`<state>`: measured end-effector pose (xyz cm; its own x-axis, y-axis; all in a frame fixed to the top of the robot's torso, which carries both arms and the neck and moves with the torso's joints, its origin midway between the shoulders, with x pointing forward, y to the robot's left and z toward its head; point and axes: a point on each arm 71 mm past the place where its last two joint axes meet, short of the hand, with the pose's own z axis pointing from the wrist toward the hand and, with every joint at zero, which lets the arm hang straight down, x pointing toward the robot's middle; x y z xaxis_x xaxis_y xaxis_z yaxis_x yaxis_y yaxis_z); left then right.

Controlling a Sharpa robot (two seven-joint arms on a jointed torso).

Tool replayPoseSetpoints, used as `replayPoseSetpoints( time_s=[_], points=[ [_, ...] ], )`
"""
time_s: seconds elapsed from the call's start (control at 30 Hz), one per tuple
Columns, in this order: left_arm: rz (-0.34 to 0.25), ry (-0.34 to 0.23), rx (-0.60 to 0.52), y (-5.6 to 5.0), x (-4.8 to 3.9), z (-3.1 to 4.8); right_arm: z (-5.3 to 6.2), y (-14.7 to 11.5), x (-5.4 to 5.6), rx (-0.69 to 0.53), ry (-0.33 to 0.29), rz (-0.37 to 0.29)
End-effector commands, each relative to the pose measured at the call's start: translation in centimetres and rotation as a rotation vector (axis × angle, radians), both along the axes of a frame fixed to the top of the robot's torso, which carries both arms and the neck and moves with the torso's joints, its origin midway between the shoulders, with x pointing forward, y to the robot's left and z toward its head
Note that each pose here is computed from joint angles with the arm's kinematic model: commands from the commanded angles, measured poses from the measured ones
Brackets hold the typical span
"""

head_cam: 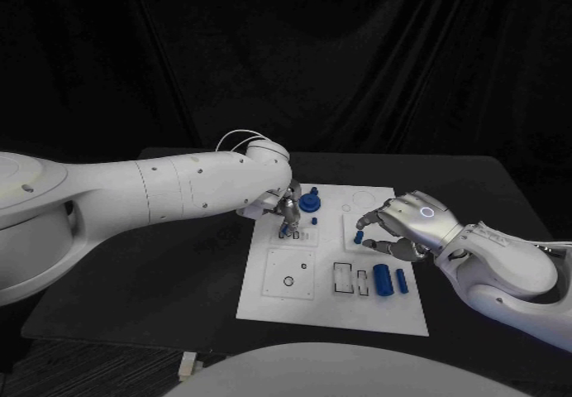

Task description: Assemble the parts on the task board

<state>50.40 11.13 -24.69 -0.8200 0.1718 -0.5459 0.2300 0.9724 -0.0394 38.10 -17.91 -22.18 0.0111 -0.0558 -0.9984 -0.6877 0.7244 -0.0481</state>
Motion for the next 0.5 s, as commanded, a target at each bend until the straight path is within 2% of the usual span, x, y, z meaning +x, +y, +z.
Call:
replayPoseSetpoints(
  time_s=[0.03,0.5],
  points=[
    [0.014,-0.008,-0.041,-0.36,-0.05,0.0,0.05,-0.07,0.14,-0.008,-0.005,-0.016],
    [0.043,0.009,-0.078,-0.44,-0.07,-0.12,-0.06,0.03,0.28,-0.013,-0.004,-0.017]
  ],
)
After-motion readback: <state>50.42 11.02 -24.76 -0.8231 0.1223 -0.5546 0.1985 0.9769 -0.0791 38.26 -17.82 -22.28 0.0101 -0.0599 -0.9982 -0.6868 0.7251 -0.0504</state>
